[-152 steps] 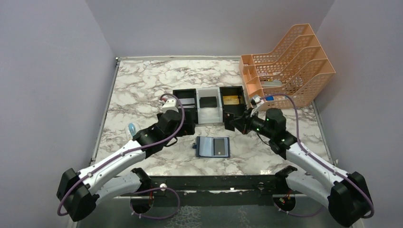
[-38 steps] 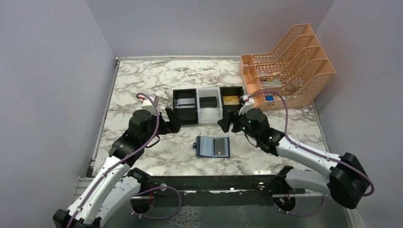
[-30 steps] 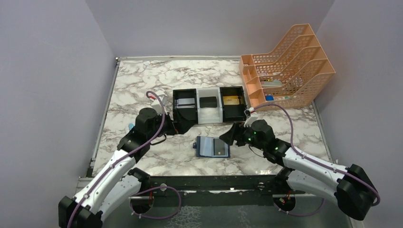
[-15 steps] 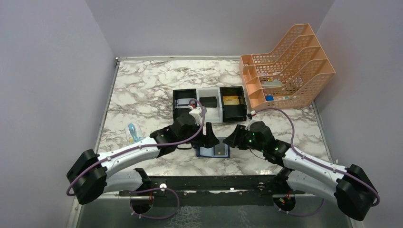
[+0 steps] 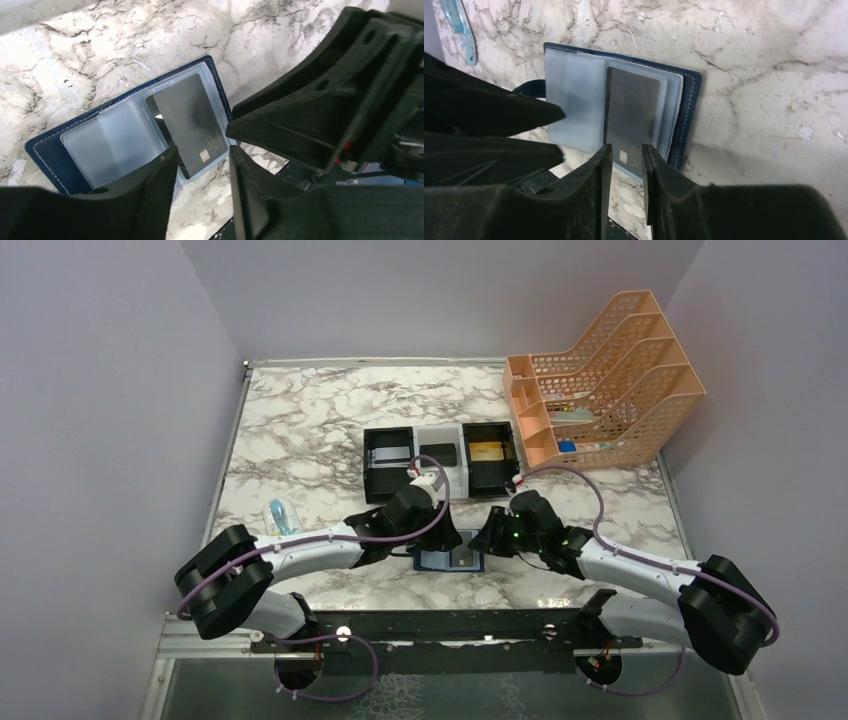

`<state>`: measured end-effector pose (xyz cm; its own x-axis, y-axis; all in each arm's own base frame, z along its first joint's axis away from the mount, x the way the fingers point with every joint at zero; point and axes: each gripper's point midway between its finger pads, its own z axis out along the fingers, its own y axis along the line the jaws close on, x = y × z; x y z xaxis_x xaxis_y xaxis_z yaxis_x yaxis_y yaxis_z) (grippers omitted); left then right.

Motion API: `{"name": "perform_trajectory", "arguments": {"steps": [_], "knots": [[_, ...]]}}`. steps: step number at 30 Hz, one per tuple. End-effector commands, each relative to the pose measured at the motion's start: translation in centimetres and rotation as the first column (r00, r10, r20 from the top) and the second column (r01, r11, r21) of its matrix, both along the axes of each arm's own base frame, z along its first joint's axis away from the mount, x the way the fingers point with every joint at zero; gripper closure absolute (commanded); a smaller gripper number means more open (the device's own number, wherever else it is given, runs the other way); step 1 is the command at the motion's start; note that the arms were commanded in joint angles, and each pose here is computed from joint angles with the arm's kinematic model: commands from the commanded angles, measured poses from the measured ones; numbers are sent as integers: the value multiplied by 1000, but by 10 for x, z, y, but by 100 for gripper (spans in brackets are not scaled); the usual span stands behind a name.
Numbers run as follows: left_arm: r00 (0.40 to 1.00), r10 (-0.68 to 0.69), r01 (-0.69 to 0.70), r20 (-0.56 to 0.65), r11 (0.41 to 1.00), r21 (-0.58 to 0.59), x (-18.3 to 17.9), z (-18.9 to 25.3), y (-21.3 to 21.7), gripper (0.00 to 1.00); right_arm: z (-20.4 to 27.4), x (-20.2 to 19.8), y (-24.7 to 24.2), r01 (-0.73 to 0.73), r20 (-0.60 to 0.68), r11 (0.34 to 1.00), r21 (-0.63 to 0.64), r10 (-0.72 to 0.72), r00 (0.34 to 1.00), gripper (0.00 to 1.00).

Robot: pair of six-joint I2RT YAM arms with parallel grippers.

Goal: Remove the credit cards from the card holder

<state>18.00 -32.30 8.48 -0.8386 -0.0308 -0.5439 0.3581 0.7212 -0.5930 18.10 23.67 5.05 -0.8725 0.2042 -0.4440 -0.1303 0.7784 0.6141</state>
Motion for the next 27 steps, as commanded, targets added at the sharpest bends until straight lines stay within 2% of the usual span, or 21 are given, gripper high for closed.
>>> {"name": "perform_trajectory", "arguments": {"steps": [1, 8, 15, 23, 27], "knots": [[1000, 23, -23, -8, 1000, -13, 5, -10, -8, 59, 21, 11, 20, -66, 49, 997, 49, 63, 997, 74], [998, 56, -55, -16, 998, 41, 8, -29, -2, 63, 2, 14, 19, -53, -8, 998, -19, 53, 999, 74], [998, 46, -42, -52, 996, 75, 2, -54, 2, 65, -32, 0, 5, -55, -74, 996, -77, 49, 996, 75], [993, 90, -81, -72, 990, 118, -5, -79, 20, 68, -53, -11, -9, -62, -96, 990, -124, 51, 994, 74], [992, 100, -93, -75, 991, 95, -7, -80, 22, 69, -49, -11, -8, -73, -70, 991, -110, 65, 995, 74]]}}
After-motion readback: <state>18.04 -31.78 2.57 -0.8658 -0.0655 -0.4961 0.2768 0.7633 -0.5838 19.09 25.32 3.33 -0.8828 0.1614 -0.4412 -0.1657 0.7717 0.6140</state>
